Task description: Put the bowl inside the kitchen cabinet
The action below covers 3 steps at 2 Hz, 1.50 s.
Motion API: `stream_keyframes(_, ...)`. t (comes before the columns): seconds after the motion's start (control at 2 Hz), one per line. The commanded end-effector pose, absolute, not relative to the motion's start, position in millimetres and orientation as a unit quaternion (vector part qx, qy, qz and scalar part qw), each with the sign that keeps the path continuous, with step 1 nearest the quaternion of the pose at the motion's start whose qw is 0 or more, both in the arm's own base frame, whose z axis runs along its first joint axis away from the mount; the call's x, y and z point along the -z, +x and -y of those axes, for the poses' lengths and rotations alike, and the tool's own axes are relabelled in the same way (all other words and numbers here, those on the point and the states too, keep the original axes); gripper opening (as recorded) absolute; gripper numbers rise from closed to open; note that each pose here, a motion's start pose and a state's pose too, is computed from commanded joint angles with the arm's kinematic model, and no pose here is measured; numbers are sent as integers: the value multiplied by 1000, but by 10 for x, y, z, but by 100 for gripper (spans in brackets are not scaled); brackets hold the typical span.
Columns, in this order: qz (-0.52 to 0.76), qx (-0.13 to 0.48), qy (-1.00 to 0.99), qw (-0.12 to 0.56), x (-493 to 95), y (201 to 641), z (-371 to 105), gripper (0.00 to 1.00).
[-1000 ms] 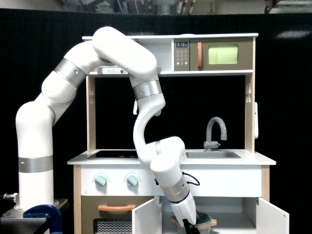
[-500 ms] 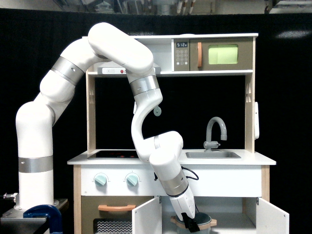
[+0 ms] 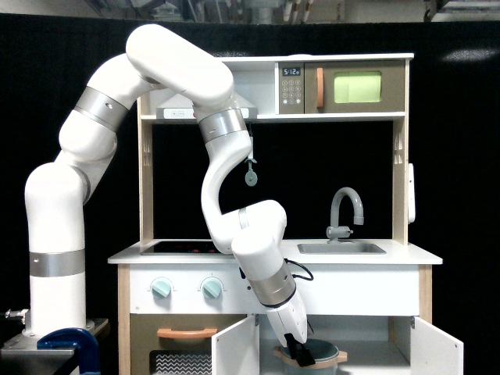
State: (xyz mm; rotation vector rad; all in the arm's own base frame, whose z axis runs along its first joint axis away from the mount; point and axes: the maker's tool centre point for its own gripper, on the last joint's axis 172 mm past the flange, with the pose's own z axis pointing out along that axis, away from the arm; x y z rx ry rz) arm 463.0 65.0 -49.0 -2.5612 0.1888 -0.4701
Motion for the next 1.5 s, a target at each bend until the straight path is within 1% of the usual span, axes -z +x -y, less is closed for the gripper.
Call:
stream_keyframes(0.5, -70, 174, -947, 262, -290, 4140, 130, 100)
stream_keyframes(1.0, -70, 174, -947, 262, -1060, 3320, 840, 100)
stream_keyframes(1.5, -70, 174, -947, 262, -1160, 3430, 650, 100)
